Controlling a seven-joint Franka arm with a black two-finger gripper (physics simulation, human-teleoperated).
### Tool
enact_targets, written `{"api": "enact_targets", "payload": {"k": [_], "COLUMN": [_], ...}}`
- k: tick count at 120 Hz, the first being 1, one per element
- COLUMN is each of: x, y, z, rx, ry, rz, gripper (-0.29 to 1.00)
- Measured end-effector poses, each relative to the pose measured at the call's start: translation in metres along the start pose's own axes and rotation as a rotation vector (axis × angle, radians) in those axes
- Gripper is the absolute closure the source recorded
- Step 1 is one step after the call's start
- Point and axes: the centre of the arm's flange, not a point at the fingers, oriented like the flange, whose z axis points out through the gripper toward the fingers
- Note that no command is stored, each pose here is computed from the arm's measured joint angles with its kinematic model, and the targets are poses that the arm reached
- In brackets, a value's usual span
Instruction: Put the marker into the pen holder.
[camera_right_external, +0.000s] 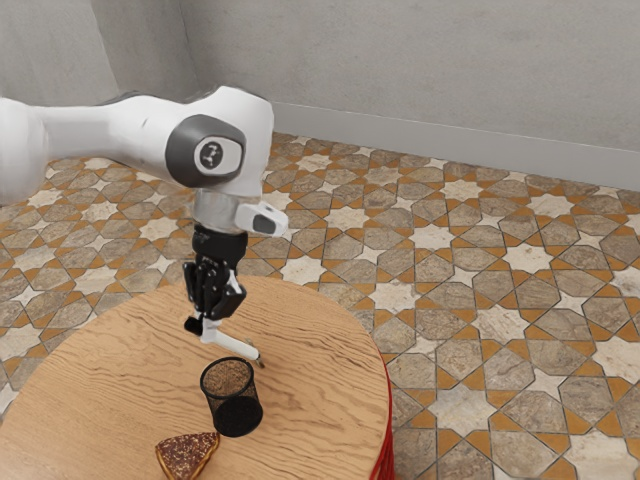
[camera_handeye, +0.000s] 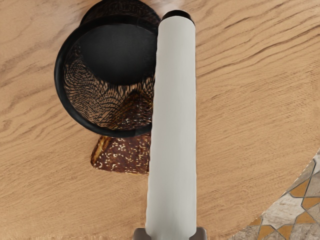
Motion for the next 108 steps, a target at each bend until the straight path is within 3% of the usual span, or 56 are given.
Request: {"api": "enact_targets", "payload": {"k": [19,45,108], "x": [-0.003,0.009,0.019], "y": [0.057,0.012,-0.006], "z": [0.006,-0.046,0.01], "rx": [0.022,-0.004,-0.024], "ry": [-0.077,-0.028,-0.268], "rz": [0.067,-0.043,-0.114], "gripper": [0.79,0.79,0.79]}}
